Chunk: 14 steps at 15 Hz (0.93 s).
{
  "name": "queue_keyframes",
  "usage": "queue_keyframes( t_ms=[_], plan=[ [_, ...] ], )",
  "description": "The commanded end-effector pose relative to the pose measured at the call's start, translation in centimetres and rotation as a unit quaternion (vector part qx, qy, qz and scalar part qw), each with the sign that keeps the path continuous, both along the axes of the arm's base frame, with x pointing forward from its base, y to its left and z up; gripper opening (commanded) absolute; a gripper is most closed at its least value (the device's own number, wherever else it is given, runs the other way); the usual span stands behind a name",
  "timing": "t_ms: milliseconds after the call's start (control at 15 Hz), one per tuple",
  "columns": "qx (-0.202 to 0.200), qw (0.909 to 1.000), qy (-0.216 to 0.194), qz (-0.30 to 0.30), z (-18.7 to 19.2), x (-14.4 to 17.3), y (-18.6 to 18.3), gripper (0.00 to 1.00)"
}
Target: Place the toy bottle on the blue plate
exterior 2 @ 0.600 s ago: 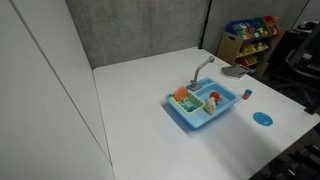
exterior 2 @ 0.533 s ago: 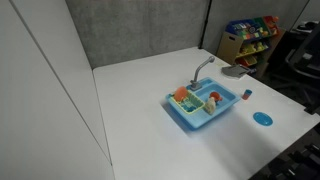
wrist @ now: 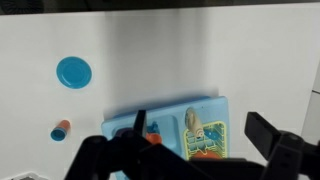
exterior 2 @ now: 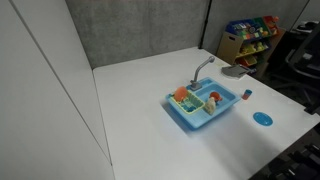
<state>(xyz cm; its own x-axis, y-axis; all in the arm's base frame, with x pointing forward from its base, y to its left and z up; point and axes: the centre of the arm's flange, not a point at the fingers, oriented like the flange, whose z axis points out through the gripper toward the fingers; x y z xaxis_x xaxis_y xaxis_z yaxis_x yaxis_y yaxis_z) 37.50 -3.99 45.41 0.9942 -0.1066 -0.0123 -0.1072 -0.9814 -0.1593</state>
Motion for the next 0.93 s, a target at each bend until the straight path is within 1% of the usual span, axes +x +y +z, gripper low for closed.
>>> queue_keyframes(
  t_ms=[0,133,400,867],
  plan=[
    [0.0,1.0,0.0,0.0,0.0,0.0,0.0,1.0],
    [0.0,1.0,0.0,0.0,0.0,0.0,0.0,1.0],
    [-0.006,1.0,0.004,-0.002,0.4,1.5,0.4,1.0],
    [-0.024,0.9997,0.0,0.004,0.7,5.4,2.6,1.0]
  ],
)
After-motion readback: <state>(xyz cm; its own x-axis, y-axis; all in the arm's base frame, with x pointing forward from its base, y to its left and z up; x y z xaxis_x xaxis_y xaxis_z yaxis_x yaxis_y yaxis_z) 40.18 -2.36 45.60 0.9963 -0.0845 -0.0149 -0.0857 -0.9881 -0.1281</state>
